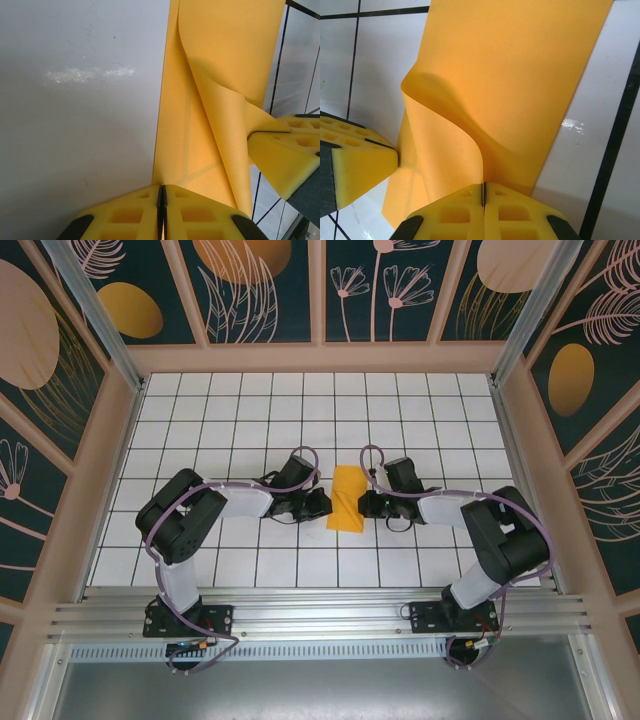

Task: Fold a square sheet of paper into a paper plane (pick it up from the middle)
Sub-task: Fold the triangle a second time at the center of the table.

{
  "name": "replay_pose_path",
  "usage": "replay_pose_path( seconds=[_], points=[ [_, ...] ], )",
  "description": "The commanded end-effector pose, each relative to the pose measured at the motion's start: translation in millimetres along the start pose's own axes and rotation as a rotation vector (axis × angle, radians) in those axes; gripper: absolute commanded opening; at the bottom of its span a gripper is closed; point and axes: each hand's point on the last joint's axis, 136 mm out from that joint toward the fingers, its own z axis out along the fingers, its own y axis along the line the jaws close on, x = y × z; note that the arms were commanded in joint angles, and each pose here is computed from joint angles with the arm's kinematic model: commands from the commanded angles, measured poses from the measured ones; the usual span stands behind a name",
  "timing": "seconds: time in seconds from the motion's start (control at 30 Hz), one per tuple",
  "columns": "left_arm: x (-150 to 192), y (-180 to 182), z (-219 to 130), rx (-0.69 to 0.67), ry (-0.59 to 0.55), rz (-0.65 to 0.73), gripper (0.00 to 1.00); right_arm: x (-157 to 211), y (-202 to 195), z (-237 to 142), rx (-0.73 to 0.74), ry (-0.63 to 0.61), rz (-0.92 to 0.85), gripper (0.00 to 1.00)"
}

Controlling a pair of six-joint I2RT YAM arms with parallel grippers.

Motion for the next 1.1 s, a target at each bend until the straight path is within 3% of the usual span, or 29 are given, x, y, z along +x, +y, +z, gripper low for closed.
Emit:
replay_pose_path(
  seconds=[0.0,0.37,0.57,0.8,1.07],
  points=[
    [9,31,16,-0.106,0.021,-0.005,0.14,-5,-4,2,0.016,0.004,-0.01,0.02],
    [0,9,7,-0.056,-0.006,0.02,0.18,5,-13,7,0.044,0.037,0.007,0.02],
    [-22,-24,-16,-0.003,-0.102,0.033,0.25,8,-17,6,0.063,0.043,0.005,0.02],
    [-52,-75,-31,0.157,-0.202,-0.017,0.25,10,-19,7,0.068,0.045,0.005,0.02],
    [-55,-94,-14,0.306,-0.158,-0.096,0.25,10,-19,9,0.062,0.045,0.004,0.02]
  ],
)
